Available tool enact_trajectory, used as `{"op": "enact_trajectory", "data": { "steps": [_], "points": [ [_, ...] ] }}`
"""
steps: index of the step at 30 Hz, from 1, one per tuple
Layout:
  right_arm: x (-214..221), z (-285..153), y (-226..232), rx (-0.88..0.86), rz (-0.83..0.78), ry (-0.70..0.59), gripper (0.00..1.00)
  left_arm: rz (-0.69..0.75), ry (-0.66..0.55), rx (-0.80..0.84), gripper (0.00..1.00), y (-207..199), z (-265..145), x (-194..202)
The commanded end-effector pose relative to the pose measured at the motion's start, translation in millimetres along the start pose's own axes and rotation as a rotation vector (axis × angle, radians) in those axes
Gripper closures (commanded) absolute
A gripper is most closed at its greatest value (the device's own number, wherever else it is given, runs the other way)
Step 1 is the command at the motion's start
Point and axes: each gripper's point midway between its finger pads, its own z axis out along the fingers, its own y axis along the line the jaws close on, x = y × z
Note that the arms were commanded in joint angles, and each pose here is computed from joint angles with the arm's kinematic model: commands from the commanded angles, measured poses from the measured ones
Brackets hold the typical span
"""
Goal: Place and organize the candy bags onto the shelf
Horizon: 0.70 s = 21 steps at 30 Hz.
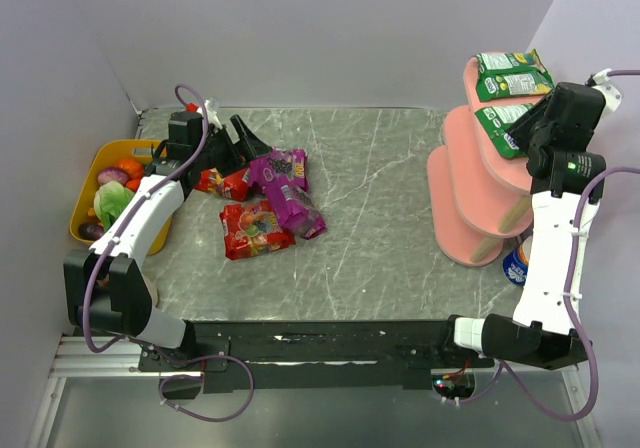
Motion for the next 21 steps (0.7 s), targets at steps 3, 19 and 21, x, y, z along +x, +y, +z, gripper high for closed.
{"op": "enact_trajectory", "data": {
  "steps": [3, 19, 21],
  "points": [
    [11, -1, -18, 0.083, 0.101, -0.006, 0.52, 0.038, -0.025, 0.035, 0.04, -11, -2, -11],
    [-37, -54, -5, 0.007, 0.149, -0.160, 0.50, 0.031, -0.029, 0.034, 0.04, -13, -4, -12],
    [-45, -66, -1, -0.023, 0.147, -0.182, 0.49, 0.030, -0.030, 0.029, 0.04, -12, -4, -12]
  ]
}}
